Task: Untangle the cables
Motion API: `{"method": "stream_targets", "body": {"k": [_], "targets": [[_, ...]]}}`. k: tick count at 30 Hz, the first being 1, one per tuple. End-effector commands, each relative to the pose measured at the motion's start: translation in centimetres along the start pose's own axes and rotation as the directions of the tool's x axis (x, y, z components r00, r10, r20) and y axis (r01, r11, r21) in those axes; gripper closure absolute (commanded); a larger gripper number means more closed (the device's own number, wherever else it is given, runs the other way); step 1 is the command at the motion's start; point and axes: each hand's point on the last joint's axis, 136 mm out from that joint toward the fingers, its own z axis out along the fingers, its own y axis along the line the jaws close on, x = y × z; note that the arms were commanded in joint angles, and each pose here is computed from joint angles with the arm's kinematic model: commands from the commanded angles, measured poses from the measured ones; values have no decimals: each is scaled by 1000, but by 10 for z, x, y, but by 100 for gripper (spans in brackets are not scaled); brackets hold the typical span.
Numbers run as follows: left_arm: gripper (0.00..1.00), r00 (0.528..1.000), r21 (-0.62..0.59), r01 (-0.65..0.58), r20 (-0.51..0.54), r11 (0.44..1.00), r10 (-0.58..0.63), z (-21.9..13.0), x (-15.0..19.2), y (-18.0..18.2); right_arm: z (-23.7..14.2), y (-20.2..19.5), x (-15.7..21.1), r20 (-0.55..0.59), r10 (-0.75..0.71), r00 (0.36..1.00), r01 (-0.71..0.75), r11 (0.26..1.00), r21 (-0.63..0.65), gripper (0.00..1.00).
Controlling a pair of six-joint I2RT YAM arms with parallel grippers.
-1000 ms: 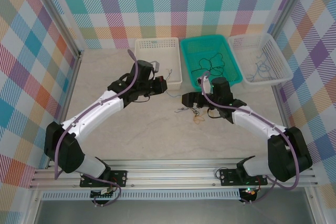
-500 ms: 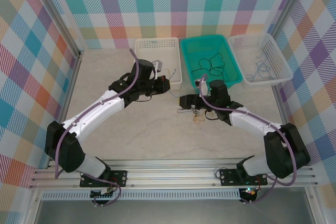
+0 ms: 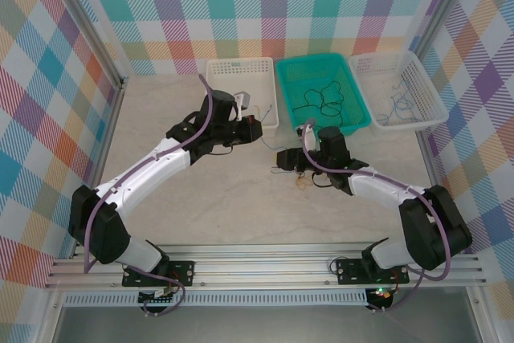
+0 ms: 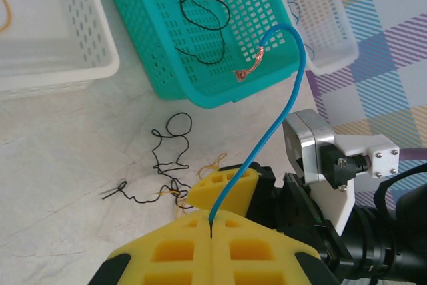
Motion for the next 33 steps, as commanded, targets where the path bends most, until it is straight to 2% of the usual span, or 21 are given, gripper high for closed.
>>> {"method": "stream_targets", "body": {"k": [1,4,7,9,11,15,16,21,24,28,32,33], "targets": [[100,1000,80,-10,1,997,10,-2,-3,-21,-3,15,-21,91,-94,991,97,995,-38,43],[100,1000,75,-4,1,997,4,-1,-3,-19,-5,17,-30,118,-111,987,115,993,-23,58],[100,1000,54,1,18,999,-2,-2,-5,-16,-14,12,-41,161,-121,979,115,992,45,78],[88,1000,40,2,30,999,-3,-4,-6,-12,-27,6,-52,205,-129,970,110,989,103,92],[73,999,27,3,31,1000,-4,-4,-3,-8,-44,-3,-66,256,-123,959,84,984,160,99],[48,998,-28,6,56,1000,-5,-4,-3,5,-87,-36,-94,310,-141,940,28,940,341,100],[40,998,-42,7,60,999,-5,-3,-2,9,-101,-47,-101,332,-140,933,3,924,382,100],[0,999,-94,5,34,996,-2,9,10,26,-175,-111,-131,454,-49,890,-218,828,517,100],[0,1000,-74,-4,30,997,6,19,11,23,-209,-151,-142,499,-8,866,-327,746,580,100],[0,1000,-86,-25,11,996,26,26,15,22,-239,-192,-156,552,5,834,-410,675,614,100],[0,997,-96,-83,-5,992,83,32,19,18,-248,-238,-176,515,-6,857,-411,596,690,100],[0,995,-118,-93,-38,989,89,34,27,22,-248,-251,-181,500,-1,866,-411,568,713,97]]}}
